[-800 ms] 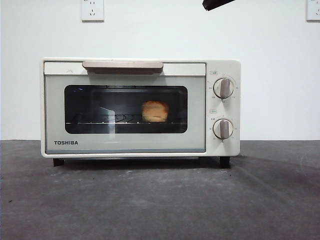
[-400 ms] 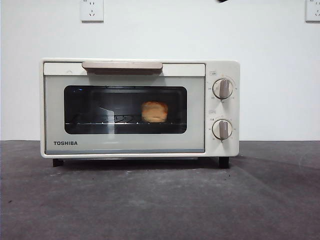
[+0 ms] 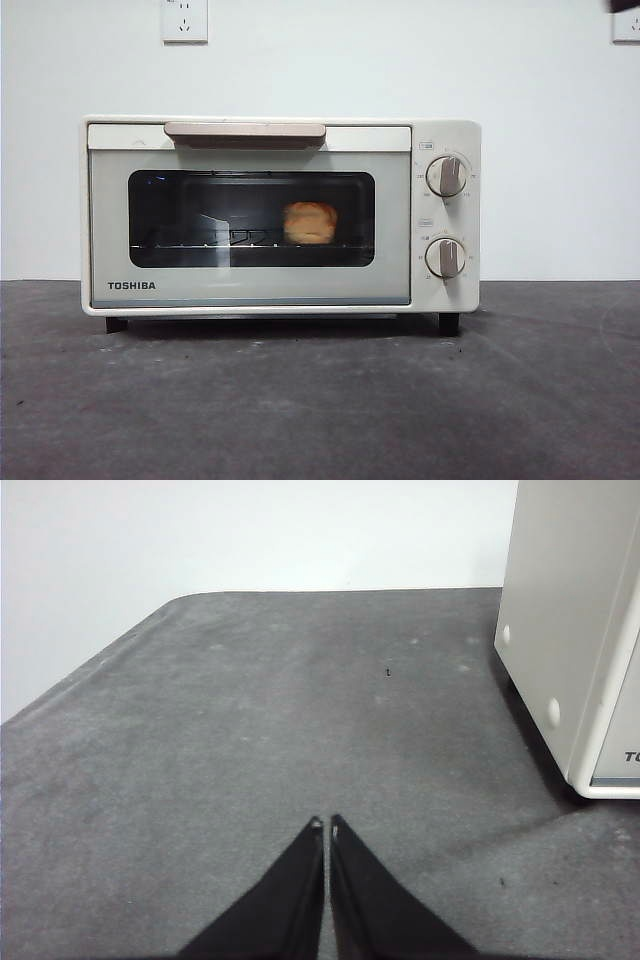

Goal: The left arm flap open the oven, the right arm pick bread and place it into oven, the left arm flap close the oven

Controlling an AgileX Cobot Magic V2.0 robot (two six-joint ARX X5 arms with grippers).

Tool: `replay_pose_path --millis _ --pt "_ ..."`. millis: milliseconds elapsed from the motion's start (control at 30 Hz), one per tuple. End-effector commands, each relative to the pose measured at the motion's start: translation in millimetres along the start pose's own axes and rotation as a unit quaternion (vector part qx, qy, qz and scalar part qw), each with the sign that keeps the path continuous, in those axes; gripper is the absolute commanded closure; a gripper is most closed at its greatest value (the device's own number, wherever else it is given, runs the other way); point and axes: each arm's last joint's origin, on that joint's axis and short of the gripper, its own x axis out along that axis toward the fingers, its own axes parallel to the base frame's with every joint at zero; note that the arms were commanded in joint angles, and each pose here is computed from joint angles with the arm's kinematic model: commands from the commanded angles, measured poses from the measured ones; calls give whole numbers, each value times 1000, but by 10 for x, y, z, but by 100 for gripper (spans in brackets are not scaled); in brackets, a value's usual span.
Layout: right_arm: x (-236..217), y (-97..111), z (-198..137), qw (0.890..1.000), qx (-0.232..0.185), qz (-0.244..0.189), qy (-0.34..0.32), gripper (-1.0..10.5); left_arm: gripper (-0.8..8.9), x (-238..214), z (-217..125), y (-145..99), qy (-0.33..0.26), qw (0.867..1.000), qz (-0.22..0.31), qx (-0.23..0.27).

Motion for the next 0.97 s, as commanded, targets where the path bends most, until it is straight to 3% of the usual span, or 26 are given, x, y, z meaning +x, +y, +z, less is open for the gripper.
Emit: replay_pose_path --millis 33,200,400,667,967 --pt "-108 -123 -161 998 -18 -36 -44 940 794 19 -71 -3 12 1000 3 4" --pt "-248 -302 -561 991 -32 -105 -71 941 794 19 -71 -3 12 1000 3 4" --pt "-317 -393 -963 985 -40 -149 -82 940 794 19 -71 -3 12 1000 3 4" --pt "-285 -425 -1340 985 -34 -155 -70 940 794 19 -71 -3 12 1000 3 4" --pt "-279 -431 -1505 987 -26 -153 -51 941 794 19 -71 -3 12 1000 3 4"
